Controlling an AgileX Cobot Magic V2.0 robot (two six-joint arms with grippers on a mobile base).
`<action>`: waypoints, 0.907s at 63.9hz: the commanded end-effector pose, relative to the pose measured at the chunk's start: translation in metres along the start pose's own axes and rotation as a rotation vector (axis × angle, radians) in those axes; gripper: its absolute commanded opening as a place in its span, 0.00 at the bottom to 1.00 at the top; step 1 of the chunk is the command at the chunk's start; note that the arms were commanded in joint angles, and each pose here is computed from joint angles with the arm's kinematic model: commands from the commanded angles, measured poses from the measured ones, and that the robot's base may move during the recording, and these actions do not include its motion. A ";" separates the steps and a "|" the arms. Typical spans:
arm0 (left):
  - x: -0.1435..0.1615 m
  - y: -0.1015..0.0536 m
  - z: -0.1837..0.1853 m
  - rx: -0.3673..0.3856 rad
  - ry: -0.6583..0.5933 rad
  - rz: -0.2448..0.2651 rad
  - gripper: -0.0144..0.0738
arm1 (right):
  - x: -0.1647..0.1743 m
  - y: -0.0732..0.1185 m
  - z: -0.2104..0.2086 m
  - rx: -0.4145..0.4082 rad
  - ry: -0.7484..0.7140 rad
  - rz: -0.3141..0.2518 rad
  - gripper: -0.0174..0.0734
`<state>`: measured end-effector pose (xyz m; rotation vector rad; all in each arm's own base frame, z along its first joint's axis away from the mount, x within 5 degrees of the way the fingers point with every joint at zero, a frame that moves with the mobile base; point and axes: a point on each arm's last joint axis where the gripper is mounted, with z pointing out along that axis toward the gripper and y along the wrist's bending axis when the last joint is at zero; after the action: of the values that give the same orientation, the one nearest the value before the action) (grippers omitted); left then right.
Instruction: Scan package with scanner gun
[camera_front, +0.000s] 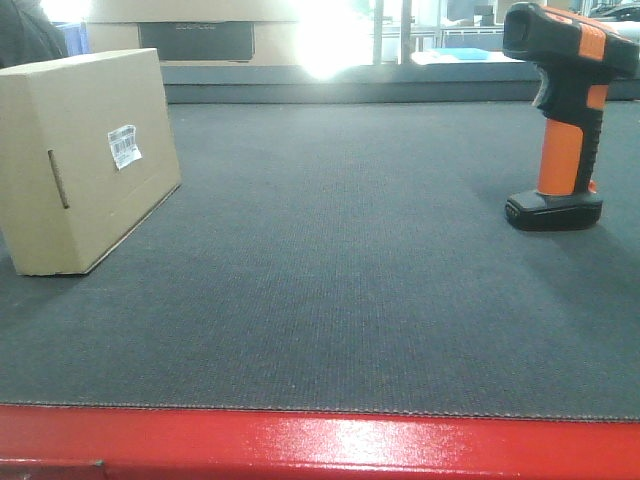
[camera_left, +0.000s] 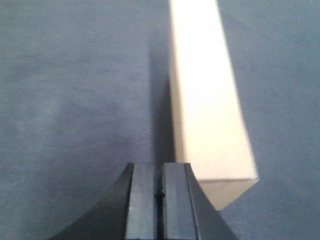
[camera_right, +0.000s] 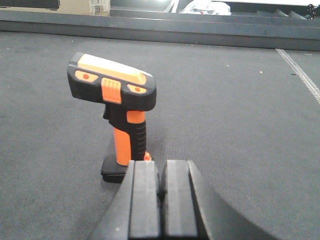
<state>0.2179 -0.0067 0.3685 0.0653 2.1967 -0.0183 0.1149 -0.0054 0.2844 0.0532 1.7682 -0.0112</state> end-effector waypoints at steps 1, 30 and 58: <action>0.017 0.003 -0.016 -0.022 -0.108 -0.006 0.04 | 0.001 -0.001 -0.005 0.009 -0.022 -0.009 0.02; 0.107 -0.001 -0.071 -0.053 -0.530 0.027 0.04 | -0.001 -0.001 -0.007 0.013 -0.051 -0.010 0.02; 0.126 -0.002 -0.089 -0.057 -0.628 0.028 0.04 | -0.001 -0.001 -0.007 0.013 -0.051 -0.010 0.02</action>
<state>0.0728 -0.0010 0.3178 0.0512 1.5917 0.0295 0.1086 -0.0047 0.2857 0.0503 1.7430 -0.0109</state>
